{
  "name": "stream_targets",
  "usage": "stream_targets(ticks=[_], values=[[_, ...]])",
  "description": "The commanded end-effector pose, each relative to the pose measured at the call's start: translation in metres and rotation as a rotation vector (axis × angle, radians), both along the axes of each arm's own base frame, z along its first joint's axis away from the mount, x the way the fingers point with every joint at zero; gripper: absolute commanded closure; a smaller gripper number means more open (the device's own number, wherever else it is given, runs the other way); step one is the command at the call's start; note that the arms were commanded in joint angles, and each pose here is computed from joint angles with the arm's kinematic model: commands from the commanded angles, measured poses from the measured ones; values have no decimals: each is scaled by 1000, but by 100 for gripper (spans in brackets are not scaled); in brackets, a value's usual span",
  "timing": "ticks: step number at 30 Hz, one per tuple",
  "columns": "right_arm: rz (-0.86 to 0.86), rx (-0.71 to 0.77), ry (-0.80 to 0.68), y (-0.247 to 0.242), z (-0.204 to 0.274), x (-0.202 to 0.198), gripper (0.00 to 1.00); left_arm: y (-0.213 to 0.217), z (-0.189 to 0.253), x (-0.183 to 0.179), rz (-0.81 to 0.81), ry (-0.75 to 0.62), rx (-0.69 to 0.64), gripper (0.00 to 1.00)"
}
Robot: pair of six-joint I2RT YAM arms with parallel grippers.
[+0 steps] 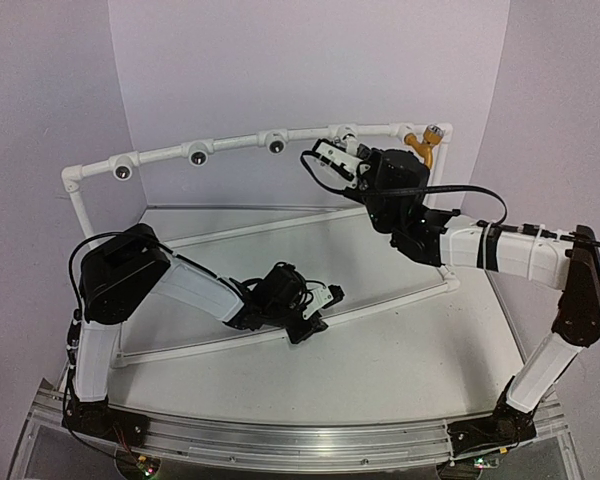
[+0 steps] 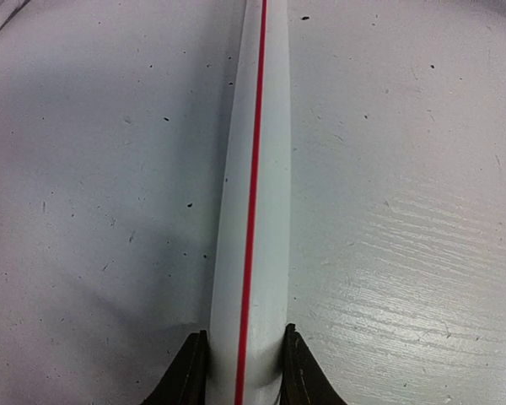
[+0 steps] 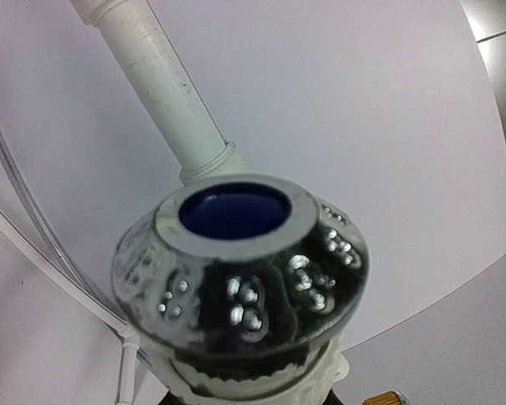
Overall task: Install the water faucets
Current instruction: Screw the water faucet onto the adaptor.
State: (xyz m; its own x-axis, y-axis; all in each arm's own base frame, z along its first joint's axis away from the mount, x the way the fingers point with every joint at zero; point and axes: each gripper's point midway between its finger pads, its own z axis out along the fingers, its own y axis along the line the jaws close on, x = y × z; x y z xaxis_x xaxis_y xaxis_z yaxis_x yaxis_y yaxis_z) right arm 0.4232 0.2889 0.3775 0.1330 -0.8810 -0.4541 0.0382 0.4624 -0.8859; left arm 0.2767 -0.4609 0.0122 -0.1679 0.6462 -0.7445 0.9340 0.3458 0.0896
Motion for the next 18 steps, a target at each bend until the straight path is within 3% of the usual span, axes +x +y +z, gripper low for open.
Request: stream_targets(ticks=[1, 18], values=[[-62, 150, -52, -31, 36, 8, 100, 75, -107, -43, 141, 246, 341, 100], [-29, 241, 4, -32, 29, 12, 100, 74, -109, -45, 136, 238, 351, 100]])
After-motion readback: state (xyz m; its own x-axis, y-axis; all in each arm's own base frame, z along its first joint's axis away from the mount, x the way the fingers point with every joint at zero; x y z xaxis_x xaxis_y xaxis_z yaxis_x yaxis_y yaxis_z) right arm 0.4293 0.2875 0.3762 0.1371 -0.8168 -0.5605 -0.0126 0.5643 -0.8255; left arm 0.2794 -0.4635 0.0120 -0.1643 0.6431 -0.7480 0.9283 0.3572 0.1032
